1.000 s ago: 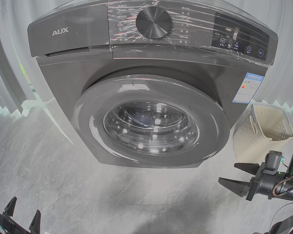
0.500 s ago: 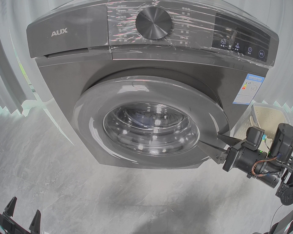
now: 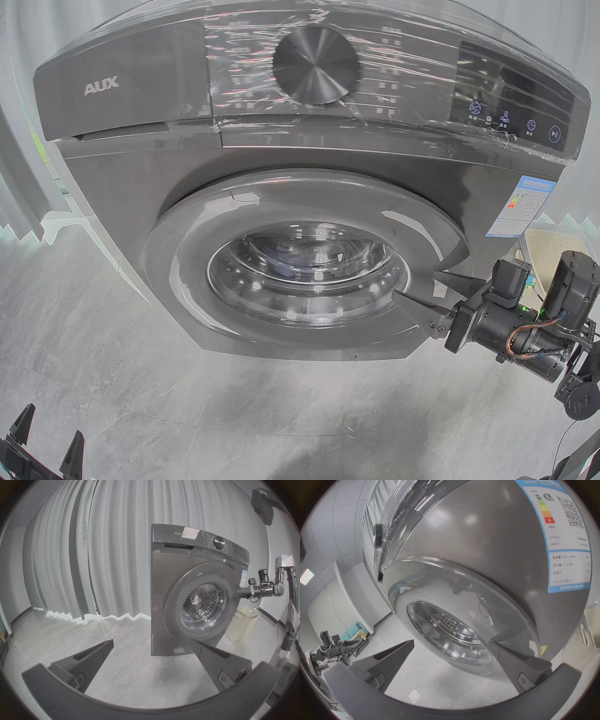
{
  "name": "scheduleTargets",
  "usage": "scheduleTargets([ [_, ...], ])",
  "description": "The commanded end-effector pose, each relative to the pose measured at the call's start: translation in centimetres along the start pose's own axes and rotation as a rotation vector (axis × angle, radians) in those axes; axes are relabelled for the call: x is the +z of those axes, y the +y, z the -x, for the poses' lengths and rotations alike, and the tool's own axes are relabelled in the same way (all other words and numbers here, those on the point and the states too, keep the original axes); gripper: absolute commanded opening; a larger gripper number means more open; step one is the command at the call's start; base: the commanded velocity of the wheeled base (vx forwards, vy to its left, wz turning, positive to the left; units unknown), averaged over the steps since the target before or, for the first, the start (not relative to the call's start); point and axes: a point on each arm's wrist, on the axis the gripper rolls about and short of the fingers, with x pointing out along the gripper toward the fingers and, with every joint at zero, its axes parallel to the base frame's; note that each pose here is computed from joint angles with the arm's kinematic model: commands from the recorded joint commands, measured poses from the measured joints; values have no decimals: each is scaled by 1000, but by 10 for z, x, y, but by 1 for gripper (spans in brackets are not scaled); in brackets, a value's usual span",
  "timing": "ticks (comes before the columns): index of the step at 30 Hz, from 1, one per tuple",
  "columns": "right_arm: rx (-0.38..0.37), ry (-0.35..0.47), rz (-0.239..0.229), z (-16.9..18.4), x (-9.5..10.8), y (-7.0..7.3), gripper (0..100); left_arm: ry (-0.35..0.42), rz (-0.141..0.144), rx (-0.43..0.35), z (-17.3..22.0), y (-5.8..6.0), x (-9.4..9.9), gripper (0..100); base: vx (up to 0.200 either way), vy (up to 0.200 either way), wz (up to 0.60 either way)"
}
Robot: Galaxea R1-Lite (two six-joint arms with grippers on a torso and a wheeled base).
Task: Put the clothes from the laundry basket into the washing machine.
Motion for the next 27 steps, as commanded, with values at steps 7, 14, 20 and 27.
scheduleTargets([
  [7, 33, -20, 27, 33, -3, 5, 100, 0, 0, 0, 0, 0, -5, 100, 0, 0, 0],
  [14, 94, -41, 31, 94, -8, 8, 100, 0, 1, 0, 0, 0, -5, 100, 0, 0, 0],
  [20, 23, -127, 41, 133, -5, 0, 100, 0, 3, 1, 0, 0, -5, 100, 0, 0, 0],
  [27, -197, -126, 146, 173, -12, -14, 100, 0, 18, 3, 0, 0, -5, 100, 0, 0, 0],
])
